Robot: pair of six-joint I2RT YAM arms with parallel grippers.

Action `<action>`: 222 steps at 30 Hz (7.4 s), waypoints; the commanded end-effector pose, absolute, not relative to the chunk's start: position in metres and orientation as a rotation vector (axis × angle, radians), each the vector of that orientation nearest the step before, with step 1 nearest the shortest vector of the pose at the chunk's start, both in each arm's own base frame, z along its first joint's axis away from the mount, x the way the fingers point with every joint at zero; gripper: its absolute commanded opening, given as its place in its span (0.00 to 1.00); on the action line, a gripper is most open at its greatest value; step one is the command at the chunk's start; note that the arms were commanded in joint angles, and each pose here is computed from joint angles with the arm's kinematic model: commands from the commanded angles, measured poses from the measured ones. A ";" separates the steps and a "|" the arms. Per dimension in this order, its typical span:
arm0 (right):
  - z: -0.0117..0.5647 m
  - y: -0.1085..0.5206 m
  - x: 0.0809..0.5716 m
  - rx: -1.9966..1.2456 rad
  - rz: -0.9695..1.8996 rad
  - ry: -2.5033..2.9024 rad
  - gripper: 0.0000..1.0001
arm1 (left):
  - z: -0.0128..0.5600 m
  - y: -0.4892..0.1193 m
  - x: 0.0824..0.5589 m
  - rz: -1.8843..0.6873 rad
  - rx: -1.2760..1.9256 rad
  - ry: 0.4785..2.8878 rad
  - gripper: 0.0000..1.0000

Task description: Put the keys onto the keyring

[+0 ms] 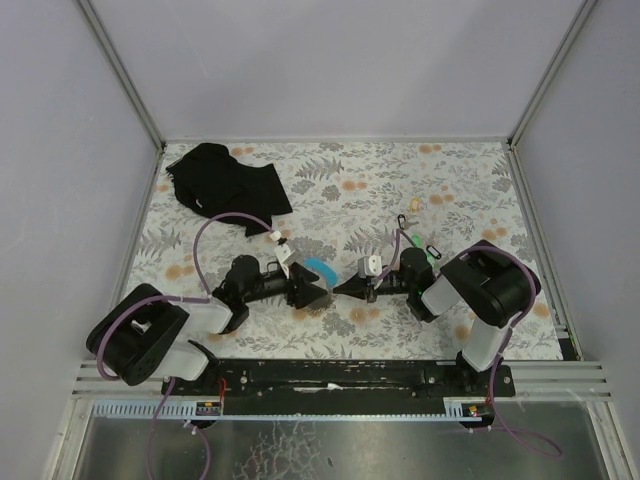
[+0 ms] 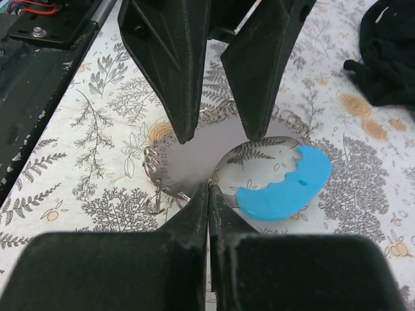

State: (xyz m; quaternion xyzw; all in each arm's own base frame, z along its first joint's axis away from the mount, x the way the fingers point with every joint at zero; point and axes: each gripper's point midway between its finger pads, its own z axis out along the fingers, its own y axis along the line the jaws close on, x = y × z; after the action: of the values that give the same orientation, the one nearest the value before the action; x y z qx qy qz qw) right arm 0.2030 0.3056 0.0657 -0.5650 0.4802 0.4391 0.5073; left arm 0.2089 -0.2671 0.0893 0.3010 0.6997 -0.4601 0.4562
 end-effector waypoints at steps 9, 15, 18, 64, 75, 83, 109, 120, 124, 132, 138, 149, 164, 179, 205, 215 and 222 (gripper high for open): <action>0.098 0.308 0.208 -1.381 1.053 0.952 0.00 | 0.124 -0.280 0.220 -1.091 0.914 1.561 0.59; 0.096 0.307 0.210 -1.419 1.025 0.965 0.00 | 0.133 -0.276 0.214 -1.115 0.842 1.454 0.51; 0.093 0.306 0.213 -1.457 0.996 0.975 0.00 | 0.118 -0.278 0.212 -1.081 0.978 1.479 0.54; 0.112 0.308 0.203 -1.471 1.035 0.893 0.00 | 0.099 -0.304 0.212 -1.099 1.156 1.439 0.07; 0.102 0.302 0.211 -1.386 1.000 1.012 0.10 | 0.093 -0.298 0.214 -1.046 1.158 1.519 0.00; 0.118 0.288 0.215 -1.100 1.014 1.134 0.32 | 0.077 -0.298 0.218 -0.980 1.125 1.651 0.00; 0.078 0.204 0.283 -0.475 0.564 1.796 0.50 | 0.010 -0.307 0.234 -0.574 1.194 2.041 0.00; 0.070 0.204 0.293 -0.413 0.519 2.021 0.66 | 0.025 -0.311 0.238 -0.592 1.134 1.955 0.00; 0.071 0.213 0.290 -0.470 0.564 2.023 0.67 | 0.036 -0.313 0.233 -0.629 1.139 1.883 0.00; 0.064 0.232 0.278 -0.615 0.668 2.030 0.67 | 0.043 -0.312 0.229 -0.657 1.125 1.840 0.00; 0.061 0.242 0.271 -0.677 0.742 2.026 0.67 | 0.051 -0.310 0.227 -0.662 1.117 1.792 0.00; 0.055 0.254 0.265 -0.709 0.830 2.028 0.66 | 0.058 -0.306 0.224 -0.667 1.120 1.742 0.00; 0.062 0.240 0.275 -0.637 0.726 2.003 0.65 | 0.043 -0.320 0.220 -0.754 1.128 1.732 0.00; 0.085 0.206 0.288 -0.446 0.522 2.111 0.68 | 0.063 -0.312 0.219 -0.811 1.075 1.667 0.00; 0.058 0.103 0.354 0.059 0.043 2.351 0.45 | 0.106 -0.281 0.228 -0.777 1.010 1.601 0.00; 0.040 0.087 0.363 0.165 -0.008 2.382 0.36 | 0.105 -0.283 0.229 -0.780 1.023 1.605 0.00; 0.029 0.090 0.366 0.173 0.018 2.404 0.28 | 0.103 -0.285 0.229 -0.784 1.031 1.616 0.00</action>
State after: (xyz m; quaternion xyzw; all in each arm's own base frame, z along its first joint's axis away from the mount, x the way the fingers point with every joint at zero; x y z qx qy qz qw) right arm 0.3432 0.0836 0.0130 0.0508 0.9434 -0.0083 0.3277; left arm 0.2251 -0.2804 0.0942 0.4204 0.6853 -0.3239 0.4987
